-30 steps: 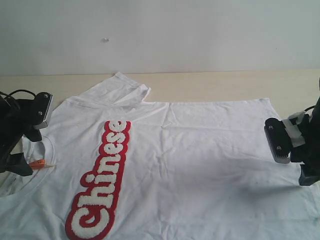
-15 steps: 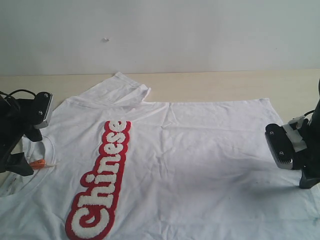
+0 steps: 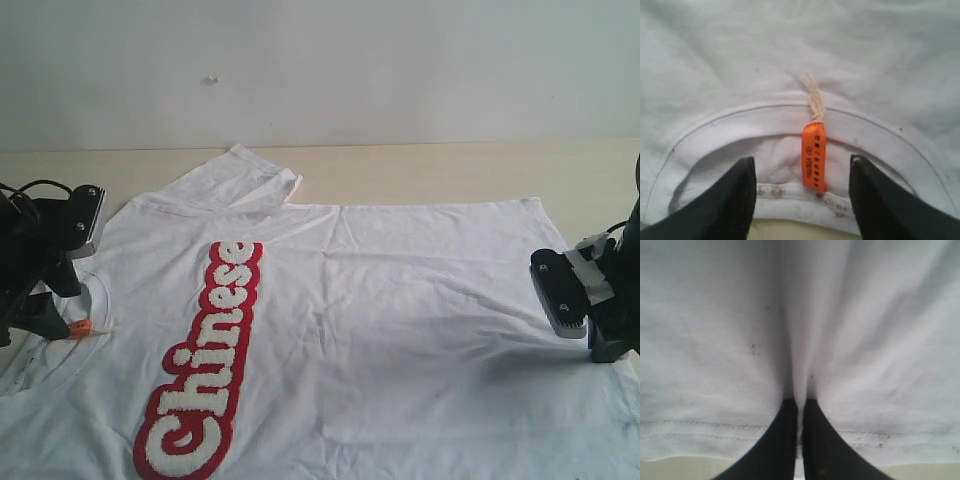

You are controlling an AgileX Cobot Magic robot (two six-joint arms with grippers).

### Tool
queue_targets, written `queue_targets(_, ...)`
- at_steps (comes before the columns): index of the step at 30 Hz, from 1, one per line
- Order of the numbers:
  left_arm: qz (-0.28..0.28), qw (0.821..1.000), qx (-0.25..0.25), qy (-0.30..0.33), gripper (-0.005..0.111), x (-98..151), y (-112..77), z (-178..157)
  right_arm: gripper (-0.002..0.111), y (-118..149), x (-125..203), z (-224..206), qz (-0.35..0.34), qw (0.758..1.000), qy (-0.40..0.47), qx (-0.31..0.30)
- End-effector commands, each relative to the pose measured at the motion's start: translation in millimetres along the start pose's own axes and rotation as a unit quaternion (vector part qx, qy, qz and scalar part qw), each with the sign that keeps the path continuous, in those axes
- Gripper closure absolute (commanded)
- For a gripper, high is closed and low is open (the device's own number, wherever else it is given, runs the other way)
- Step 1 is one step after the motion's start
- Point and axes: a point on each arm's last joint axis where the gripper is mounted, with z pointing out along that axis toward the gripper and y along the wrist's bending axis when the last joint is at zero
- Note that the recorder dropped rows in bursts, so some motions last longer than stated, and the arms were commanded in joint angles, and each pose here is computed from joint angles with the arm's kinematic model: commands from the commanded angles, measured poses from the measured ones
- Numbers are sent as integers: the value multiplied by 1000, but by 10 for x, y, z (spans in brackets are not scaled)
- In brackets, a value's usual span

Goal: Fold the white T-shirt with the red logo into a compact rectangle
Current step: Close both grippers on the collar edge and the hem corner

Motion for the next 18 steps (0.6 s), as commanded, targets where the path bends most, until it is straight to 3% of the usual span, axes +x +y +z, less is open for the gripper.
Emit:
queue_targets(1, -7, 1000, 21, -5, 53, 4, -37, -13, 108, -31, -10, 170, -7, 1000, -3, 12)
queue_targets(9, -9, 1000, 18, 5, 32, 69, -170, 146, 108, -38, -11, 170, -1, 1000, -3, 16)
queue_targets(18, 23, 999, 13, 31, 33, 143, -143, 312, 108, -41, -11, 170, 3, 1000, -3, 17)
